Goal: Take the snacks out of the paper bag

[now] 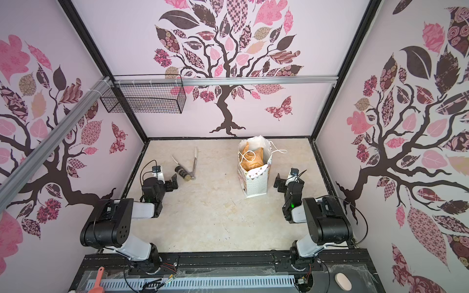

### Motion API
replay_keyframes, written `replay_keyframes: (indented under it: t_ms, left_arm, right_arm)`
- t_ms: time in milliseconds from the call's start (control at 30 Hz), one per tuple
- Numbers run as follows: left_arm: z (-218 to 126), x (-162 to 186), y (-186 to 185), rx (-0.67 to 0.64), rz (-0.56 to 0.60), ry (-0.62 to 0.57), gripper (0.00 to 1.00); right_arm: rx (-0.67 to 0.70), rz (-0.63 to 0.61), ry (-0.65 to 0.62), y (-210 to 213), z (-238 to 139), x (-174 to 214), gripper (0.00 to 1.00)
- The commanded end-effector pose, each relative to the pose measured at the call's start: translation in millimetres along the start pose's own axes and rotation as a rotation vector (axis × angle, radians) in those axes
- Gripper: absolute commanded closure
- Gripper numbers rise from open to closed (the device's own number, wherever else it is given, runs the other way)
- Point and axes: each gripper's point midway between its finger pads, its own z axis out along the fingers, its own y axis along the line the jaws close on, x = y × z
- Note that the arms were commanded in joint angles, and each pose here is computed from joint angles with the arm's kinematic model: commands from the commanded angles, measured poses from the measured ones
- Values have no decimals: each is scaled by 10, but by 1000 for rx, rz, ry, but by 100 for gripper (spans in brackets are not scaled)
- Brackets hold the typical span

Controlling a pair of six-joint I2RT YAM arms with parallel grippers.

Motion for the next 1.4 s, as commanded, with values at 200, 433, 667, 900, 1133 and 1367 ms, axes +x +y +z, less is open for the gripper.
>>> replay_keyframes:
  t_ms: [200, 433, 667, 900, 1133, 1367]
  left_arm:
    - [-23, -88, -11, 1, -6, -30, 1]
    - [-23, -84, -15, 2, -6, -29, 1]
    - [-26, -93, -12, 0, -7, -32, 1]
    - [-117, -185, -28, -19, 4, -58, 1]
    - [-613, -702, 32, -142, 6, -105, 2]
    - [-1370, -1164, 173, -167, -435, -81, 1]
  right_arm:
    - [0, 3, -25, -3, 24, -91, 1]
    - [-2, 3, -27, 4, 25, -97, 1]
    - [-35, -9, -53, 60, -10, -180, 1]
    - [19, 148, 89, 20, -183, -435, 1]
    - [-54, 421, 111, 132, -796, -1034, 1]
    - [-252, 463, 328, 598, -1117, -1528, 1]
